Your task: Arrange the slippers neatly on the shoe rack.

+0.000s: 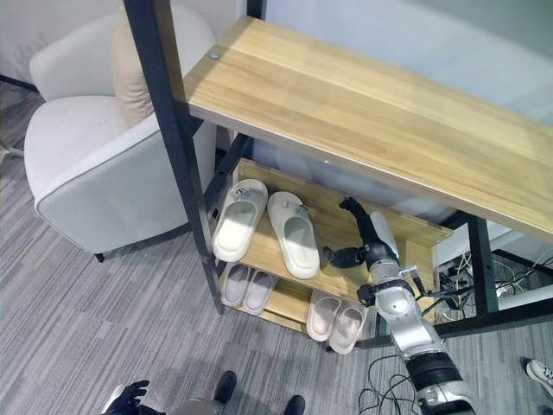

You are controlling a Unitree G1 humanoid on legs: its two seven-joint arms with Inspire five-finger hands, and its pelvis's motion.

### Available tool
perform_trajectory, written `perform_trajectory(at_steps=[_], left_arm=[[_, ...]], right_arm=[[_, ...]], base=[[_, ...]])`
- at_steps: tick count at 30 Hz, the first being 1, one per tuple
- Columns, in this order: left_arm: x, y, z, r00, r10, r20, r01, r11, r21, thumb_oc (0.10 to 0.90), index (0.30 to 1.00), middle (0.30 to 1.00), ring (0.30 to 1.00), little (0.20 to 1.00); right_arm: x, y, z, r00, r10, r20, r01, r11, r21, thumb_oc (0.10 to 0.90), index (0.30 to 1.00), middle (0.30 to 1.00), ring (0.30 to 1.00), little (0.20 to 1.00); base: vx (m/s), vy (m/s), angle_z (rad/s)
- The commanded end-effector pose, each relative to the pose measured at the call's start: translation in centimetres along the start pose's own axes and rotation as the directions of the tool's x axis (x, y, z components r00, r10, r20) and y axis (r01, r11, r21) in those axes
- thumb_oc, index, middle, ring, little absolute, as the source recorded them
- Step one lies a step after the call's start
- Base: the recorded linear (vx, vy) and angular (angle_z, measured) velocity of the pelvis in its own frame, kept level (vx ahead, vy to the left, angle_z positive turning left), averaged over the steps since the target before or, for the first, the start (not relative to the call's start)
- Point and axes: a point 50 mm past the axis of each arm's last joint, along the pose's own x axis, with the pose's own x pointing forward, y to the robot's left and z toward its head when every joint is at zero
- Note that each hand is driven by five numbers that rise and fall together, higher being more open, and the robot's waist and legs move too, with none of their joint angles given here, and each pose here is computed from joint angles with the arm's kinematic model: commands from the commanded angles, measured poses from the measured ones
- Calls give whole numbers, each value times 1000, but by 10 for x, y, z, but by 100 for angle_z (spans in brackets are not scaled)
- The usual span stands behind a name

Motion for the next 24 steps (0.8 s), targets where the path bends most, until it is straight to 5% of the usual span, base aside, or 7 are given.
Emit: perform_trajectory(at_steps=[1,15,24], left_arm=[[-1,-3,-8,999,2,-48,-1,1000,10,800,900,900,900,900],[-3,-13,-9,998,-13,-62,11,1000,-29,800,900,900,900,900],[-3,-14,-11,997,-8,-74,5,999,-40,800,900,900,900,900]], right_arm=[[17,-30,37,976,-138,171,129,990,61,800,900,900,900,900],[-3,42,24,995,46,91,-71,953,294,800,900,900,900,900],[-13,62,35,980,137,144,-177,929,326,800,900,900,900,900]], base=[[0,3,-13],[5,8,-9],[2,0,-1]])
